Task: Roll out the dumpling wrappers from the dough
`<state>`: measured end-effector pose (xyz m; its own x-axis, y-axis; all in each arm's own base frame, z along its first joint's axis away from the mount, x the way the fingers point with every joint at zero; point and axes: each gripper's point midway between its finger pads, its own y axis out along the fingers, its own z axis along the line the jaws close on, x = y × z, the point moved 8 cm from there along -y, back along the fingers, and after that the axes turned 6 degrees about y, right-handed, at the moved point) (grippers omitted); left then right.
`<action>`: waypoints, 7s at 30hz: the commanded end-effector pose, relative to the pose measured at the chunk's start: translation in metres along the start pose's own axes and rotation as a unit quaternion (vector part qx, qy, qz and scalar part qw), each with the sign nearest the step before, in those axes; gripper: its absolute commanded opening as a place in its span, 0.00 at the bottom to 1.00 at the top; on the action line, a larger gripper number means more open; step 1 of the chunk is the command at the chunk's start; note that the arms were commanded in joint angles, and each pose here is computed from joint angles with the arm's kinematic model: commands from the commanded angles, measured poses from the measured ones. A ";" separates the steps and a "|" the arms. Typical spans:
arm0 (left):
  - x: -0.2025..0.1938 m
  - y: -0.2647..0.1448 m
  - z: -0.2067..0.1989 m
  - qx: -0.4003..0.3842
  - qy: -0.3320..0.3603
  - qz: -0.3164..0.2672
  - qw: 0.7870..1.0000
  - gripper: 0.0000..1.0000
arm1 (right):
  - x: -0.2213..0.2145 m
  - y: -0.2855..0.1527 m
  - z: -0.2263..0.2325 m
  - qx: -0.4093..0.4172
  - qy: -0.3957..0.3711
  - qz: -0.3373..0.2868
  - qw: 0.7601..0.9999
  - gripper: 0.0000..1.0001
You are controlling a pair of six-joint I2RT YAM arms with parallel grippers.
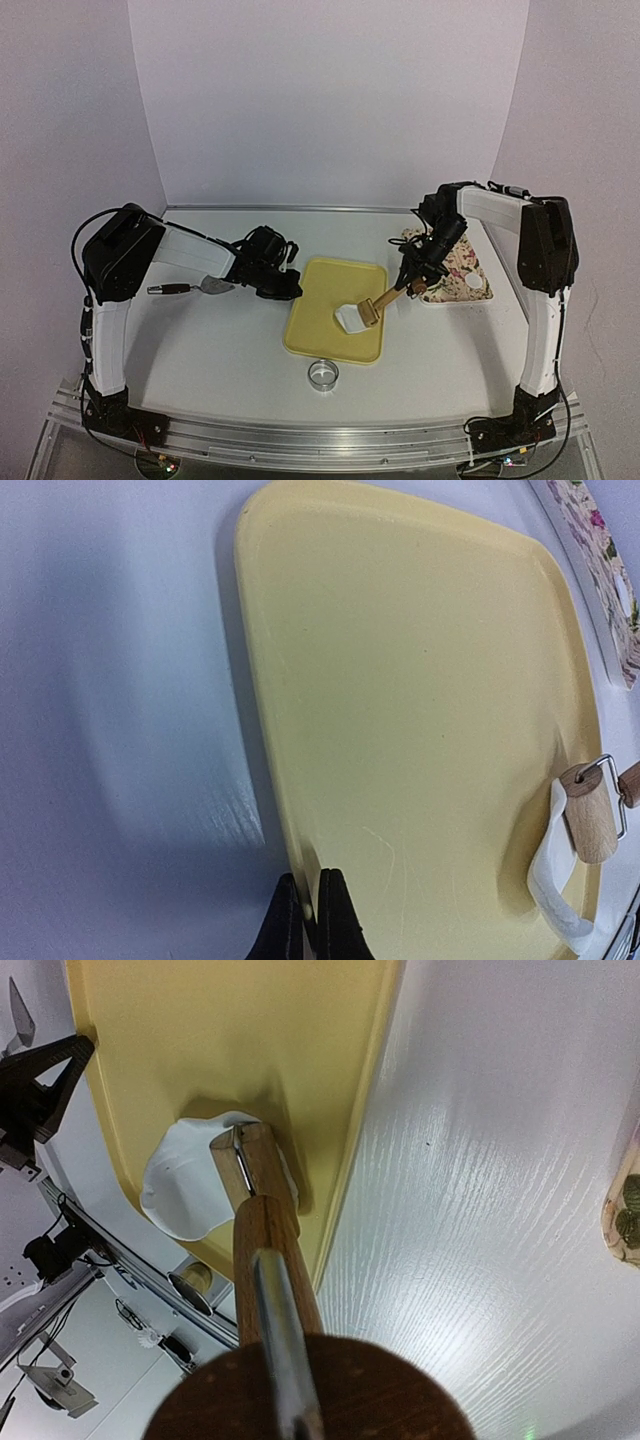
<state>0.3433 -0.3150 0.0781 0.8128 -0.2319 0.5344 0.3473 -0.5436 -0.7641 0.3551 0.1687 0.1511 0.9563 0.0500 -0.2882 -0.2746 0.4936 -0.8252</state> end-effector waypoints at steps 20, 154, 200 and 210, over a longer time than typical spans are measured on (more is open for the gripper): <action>-0.031 0.011 0.020 0.065 0.011 0.108 0.992 0.00 | -0.014 -0.090 0.037 0.025 -0.017 -0.097 0.995 0.00; -0.032 0.020 0.060 0.092 0.002 0.128 0.987 0.00 | -0.006 0.061 -0.051 -0.230 0.036 0.039 0.972 0.00; -0.053 0.027 0.043 0.092 -0.019 0.152 0.984 0.00 | -0.014 0.173 0.033 -0.194 -0.019 0.064 0.979 0.00; -0.054 0.026 0.041 0.091 -0.018 0.154 0.984 0.00 | -0.016 0.184 0.036 -0.196 -0.025 0.073 0.978 0.00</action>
<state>0.3684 -0.3076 0.0784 0.7894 -0.2994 0.5359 0.3512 -0.4958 -0.7943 0.3223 0.2891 0.1322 0.9104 0.1951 -0.3649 -0.4115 0.5201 -0.7485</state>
